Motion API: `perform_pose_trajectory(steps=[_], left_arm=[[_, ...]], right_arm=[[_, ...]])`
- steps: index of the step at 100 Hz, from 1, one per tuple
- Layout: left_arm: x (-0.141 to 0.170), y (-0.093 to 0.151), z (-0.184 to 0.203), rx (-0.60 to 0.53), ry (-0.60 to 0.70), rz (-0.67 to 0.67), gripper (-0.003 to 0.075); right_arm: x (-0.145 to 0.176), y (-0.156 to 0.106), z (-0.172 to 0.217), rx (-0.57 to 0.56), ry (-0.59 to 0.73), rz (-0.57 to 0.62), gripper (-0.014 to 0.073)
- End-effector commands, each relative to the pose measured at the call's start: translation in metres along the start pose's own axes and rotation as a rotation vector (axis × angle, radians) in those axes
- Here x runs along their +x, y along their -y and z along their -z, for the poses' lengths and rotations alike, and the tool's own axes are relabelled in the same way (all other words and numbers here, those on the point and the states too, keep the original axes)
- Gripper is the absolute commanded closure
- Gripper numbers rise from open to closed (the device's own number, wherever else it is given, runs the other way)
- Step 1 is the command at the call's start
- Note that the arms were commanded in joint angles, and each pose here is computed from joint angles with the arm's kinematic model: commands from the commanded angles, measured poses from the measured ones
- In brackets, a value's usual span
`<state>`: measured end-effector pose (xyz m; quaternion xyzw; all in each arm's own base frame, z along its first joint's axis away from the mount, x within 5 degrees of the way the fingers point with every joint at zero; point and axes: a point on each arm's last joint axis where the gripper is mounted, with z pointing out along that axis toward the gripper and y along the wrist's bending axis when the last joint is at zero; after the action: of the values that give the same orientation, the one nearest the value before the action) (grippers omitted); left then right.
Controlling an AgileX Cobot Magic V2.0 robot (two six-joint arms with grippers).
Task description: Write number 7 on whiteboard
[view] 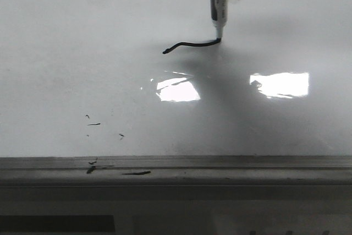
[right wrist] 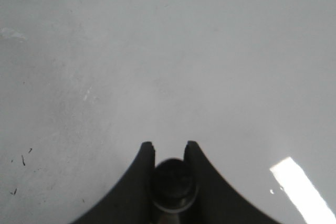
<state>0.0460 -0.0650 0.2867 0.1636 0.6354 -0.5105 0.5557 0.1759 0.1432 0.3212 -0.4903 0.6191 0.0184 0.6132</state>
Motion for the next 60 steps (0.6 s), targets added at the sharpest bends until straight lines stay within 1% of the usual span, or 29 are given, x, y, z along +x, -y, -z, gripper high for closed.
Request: perform_pose_trajectory(steps=[1, 7, 14, 29, 36, 50, 55, 60], left_arm=[[-0.008, 0.004, -0.001, 0.003, 0.028, -0.021, 0.0696], [-0.008, 0.004, -0.001, 0.003, 0.029, -0.022, 0.0696], [-0.009, 0.004, -0.001, 0.005, 0.030, -0.028, 0.0696], [-0.008, 0.004, -0.001, 0.006, 0.029, -0.028, 0.0696], [-0.008, 0.004, -0.001, 0.010, 0.025, -0.028, 0.0696], [-0.008, 0.004, -0.001, 0.010, 0.025, -0.028, 0.0696], [-0.008, 0.004, -0.001, 0.010, 0.025, -0.028, 0.0696], [-0.008, 0.004, -0.001, 0.010, 0.025, -0.028, 0.0696]], right_arm=[[0.003, 0.009, 0.004, 0.060, -0.037, -0.034, 0.0640], [0.001, 0.003, 0.004, 0.016, 0.003, -0.059, 0.0640], [0.004, -0.007, 0.002, -0.046, 0.029, -0.120, 0.0639], [0.025, -0.030, 0.001, -0.139, -0.013, -0.226, 0.0640], [0.033, -0.036, 0.001, -0.158, -0.033, -0.230, 0.0640], [0.032, -0.037, 0.001, -0.166, -0.023, -0.230, 0.0639], [0.027, -0.035, 0.002, -0.170, 0.001, -0.230, 0.0639], [0.018, -0.033, 0.006, -0.181, 0.057, -0.228, 0.0639]])
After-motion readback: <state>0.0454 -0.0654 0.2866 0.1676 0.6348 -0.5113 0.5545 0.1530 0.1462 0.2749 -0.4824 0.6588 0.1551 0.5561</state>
